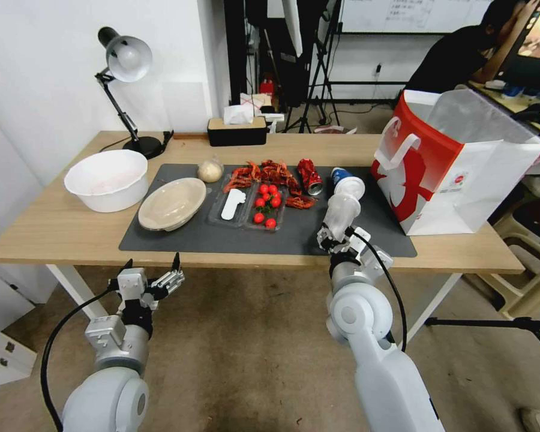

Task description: Pick up the trash from the table and place it into the takeout bag.

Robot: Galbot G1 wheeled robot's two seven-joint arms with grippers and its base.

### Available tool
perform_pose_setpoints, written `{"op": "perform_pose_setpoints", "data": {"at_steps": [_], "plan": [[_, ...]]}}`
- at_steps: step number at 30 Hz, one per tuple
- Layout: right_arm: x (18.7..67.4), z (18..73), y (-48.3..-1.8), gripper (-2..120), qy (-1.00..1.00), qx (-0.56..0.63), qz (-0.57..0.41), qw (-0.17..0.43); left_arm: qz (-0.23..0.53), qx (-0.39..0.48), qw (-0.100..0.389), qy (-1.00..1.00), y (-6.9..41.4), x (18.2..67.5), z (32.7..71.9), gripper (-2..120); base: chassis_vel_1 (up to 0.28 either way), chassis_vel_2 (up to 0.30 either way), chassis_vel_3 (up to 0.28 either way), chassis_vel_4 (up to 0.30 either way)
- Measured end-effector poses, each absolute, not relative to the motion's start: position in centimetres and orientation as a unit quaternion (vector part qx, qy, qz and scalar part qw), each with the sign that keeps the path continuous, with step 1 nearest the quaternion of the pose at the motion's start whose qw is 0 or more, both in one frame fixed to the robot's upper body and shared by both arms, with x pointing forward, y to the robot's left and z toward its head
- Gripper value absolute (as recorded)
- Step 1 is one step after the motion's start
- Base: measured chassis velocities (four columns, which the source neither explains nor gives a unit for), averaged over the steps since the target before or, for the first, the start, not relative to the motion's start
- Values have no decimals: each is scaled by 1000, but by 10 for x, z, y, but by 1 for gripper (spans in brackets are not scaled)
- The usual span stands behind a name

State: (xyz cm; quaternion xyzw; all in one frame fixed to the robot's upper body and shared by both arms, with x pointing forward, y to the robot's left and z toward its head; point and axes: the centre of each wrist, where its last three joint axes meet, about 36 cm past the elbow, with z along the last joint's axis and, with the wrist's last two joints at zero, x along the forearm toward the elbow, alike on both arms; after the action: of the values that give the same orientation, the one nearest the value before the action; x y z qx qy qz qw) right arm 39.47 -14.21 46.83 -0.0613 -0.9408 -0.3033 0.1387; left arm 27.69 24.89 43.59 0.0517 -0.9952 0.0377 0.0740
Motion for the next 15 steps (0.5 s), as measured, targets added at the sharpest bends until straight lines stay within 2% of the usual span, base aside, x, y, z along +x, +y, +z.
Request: {"op": "perform_pose_setpoints", "data": {"at_steps": [2,5,6,9,10,13,15], "plan": [[391,473,-145,43,-942,-49,-309,120,38,52,74,-995,249,277,436,100,0,0,0,0],[378,493,-164,41,-948,8,-317,41,38,52,73,-995,249,276,437,100,0,0,0,0],[378,493,-164,41,-948,8,-317,41,38,52,73,-995,249,276,437,100,0,0,0,0],[373,519,-193,40,-951,64,-300,-46,38,51,72,-995,247,276,438,100,0,0,0,0],[373,519,-193,40,-951,64,-300,-46,38,51,72,-995,247,276,438,100,0,0,0,0],[376,548,-223,38,-954,81,-265,-112,37,51,71,-996,246,274,439,100,0,0,0,0],[380,559,-234,38,-956,79,-248,-131,37,51,70,-996,246,274,439,100,0,0,0,0]]}}
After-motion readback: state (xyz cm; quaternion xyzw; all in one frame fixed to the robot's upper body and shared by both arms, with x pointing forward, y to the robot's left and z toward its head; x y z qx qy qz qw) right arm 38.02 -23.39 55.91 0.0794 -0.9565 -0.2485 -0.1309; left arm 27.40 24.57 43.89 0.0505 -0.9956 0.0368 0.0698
